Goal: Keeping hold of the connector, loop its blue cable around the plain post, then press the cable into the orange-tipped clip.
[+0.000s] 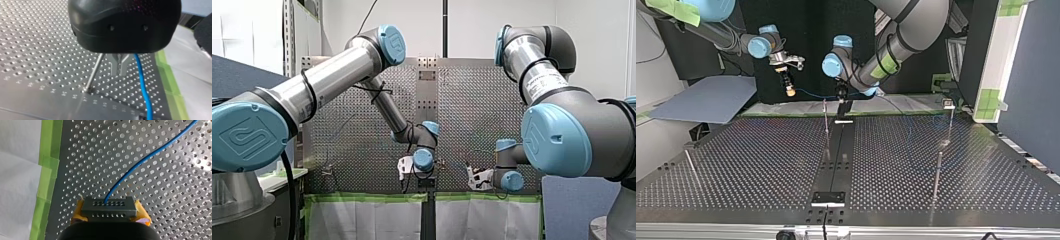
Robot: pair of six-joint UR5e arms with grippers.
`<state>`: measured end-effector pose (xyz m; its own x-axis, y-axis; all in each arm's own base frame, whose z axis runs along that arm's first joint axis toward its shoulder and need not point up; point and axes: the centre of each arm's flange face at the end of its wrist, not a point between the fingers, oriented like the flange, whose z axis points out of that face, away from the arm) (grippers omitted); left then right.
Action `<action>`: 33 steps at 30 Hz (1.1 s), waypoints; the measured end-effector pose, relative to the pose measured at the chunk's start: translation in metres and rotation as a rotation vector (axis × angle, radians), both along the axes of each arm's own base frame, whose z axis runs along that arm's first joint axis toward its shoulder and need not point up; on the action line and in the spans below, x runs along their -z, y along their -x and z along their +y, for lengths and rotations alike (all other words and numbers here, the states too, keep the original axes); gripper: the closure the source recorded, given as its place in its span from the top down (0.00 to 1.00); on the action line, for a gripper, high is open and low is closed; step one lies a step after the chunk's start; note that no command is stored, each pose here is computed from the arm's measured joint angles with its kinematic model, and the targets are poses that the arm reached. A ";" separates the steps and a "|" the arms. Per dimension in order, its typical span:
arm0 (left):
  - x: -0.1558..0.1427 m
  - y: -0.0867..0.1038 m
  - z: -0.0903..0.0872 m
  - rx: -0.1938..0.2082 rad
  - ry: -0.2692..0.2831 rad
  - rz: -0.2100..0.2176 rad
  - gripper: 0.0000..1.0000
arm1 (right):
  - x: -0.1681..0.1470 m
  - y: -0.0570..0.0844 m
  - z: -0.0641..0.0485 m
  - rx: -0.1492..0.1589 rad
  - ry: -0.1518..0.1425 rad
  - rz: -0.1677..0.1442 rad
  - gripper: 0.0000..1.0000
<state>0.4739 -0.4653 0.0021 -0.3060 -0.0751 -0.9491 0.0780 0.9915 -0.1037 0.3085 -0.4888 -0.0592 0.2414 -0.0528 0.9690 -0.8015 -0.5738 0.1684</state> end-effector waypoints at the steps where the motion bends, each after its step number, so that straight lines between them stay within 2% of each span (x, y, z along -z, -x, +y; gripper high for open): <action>1: 0.000 -0.001 -0.001 -0.001 0.006 -0.009 0.00 | 0.000 0.000 0.000 0.000 0.000 0.000 0.00; 4: 0.004 -0.001 -0.002 -0.001 0.015 -0.024 0.00 | 0.000 0.000 0.000 -0.001 0.001 0.000 0.00; 11: 0.018 0.002 -0.002 -0.002 0.014 -0.021 0.00 | 0.000 0.000 0.000 -0.002 0.002 -0.001 0.00; 27: 0.019 -0.008 0.007 -0.022 0.018 -0.027 0.00 | -0.001 0.001 -0.003 0.005 0.004 -0.016 0.00; 33: 0.020 -0.010 0.007 -0.006 0.018 -0.026 0.00 | -0.001 0.001 -0.003 0.004 0.007 -0.019 0.00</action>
<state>0.4835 -0.4583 -0.0180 -0.2812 -0.0940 -0.9550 0.0750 0.9900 -0.1195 0.3075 -0.4918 -0.0583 0.2223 -0.0469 0.9739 -0.8070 -0.5693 0.1568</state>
